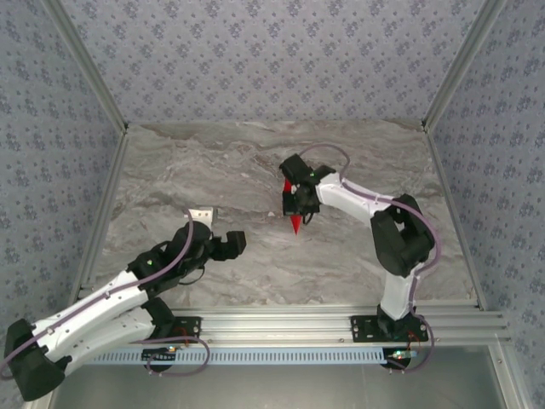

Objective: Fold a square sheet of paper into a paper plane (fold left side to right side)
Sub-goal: Place the paper plane at the center of the table.

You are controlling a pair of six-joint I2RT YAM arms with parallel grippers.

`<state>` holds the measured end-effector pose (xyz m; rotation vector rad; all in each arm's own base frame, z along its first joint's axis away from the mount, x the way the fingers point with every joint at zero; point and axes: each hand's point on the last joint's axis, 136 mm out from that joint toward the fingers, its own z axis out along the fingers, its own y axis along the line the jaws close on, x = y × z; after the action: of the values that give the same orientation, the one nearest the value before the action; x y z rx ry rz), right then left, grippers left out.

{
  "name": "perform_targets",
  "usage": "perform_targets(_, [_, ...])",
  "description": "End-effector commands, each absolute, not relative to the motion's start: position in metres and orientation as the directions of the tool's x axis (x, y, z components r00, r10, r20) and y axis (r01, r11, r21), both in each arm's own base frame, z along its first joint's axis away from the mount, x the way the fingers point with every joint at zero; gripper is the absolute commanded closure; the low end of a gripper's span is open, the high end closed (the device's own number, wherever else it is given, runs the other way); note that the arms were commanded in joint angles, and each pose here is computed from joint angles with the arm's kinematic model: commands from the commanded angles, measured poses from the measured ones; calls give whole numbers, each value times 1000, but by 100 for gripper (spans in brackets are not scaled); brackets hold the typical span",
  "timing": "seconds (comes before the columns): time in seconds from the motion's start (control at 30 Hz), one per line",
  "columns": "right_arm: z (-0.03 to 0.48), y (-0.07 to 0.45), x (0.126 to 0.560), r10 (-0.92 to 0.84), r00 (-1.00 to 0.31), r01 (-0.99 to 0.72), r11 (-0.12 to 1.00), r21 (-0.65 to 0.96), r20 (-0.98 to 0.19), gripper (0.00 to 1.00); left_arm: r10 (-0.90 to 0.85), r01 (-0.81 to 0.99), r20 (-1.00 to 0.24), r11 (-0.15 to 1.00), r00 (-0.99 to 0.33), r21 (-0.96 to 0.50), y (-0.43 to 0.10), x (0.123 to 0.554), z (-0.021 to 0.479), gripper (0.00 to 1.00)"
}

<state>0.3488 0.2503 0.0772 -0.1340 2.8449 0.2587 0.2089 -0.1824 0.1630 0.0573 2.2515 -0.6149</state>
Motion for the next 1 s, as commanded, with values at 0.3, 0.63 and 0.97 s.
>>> perform_targets(0.3, [31, 229, 394, -55, -984, -55, 998, -4, -172, 96, -91, 263, -686, 881, -722, -394, -183, 199, 156, 2])
perform_targets(0.63, [14, 232, 389, -74, -988, -76, 997, 12, -135, 79, -99, 232, -667, 891, -738, -390, -180, 199, 146, 2])
perform_targets(0.97, [35, 232, 387, -100, -980, -104, 994, 15, -171, 65, -129, 207, -663, 891, -738, -404, -176, 202, 145, 2])
